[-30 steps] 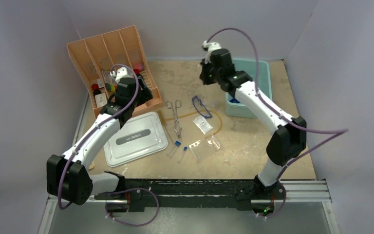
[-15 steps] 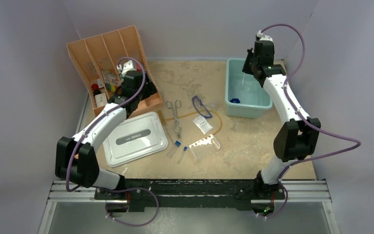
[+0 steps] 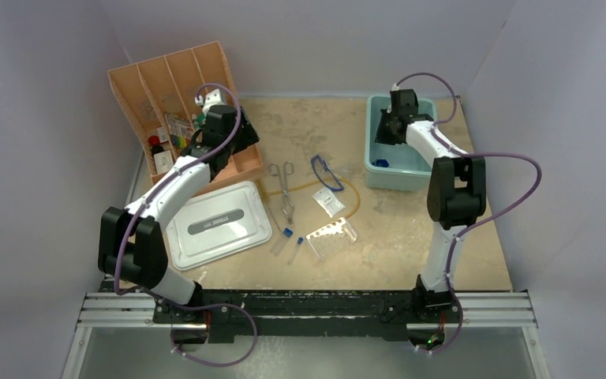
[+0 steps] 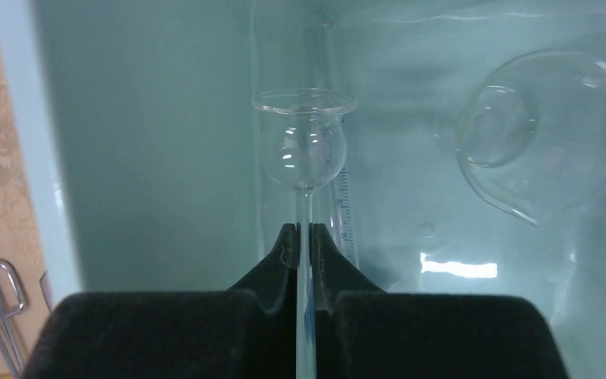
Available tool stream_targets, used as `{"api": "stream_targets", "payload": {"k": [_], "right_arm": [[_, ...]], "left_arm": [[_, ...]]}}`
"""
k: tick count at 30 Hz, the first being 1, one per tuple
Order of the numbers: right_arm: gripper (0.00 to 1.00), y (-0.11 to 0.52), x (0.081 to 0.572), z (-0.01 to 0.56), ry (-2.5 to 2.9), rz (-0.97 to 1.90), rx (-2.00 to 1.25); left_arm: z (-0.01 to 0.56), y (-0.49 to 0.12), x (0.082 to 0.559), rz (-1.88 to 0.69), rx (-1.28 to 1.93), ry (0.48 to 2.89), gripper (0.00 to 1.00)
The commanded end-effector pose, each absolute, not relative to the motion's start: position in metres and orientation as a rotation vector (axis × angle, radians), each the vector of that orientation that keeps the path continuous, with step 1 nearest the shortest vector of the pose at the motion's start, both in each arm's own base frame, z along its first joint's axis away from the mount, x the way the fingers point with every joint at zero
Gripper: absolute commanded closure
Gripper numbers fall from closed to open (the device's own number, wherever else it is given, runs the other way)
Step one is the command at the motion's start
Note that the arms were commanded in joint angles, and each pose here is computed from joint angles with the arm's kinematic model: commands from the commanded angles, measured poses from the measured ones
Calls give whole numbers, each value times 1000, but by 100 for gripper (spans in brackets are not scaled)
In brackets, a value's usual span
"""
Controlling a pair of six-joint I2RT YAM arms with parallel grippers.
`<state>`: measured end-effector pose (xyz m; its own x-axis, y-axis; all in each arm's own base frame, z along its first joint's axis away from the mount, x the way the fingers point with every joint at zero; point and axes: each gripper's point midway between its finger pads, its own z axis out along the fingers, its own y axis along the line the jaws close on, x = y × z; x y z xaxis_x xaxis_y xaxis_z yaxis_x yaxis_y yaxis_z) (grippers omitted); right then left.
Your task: Organize the chemistry lab equipment
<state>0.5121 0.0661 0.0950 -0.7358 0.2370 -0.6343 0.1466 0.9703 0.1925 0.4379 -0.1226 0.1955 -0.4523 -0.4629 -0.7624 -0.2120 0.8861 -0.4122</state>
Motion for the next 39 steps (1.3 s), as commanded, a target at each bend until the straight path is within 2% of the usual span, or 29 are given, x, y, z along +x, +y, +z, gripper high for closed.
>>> {"api": "stream_targets", "payload": {"k": [1,9,13,17,20,34,39], "right_arm": [[100,79,525,99,2370,260,262],[99,80,523,67,2425,262,257],[88,79,521,61,2441,252,252],[71,79,522,71,2426,251,244],[61,77,523,88,2393,245,244],[48,68,513,224,2156,178,199],[41,102,495,258,2098,146,63]], "left_arm": [[221,-121,454,-319,-464,1984,32],[219,-121,456,-308,-454,1990,32],[218,-121,455,-310,-454,1995,32],[220,-121,455,-311,-452,1991,32],[223,-120,454,-308,-448,1986,32],[238,-115,444,-321,-461,1942,32],[235,-113,434,-338,-488,1940,32]]}}
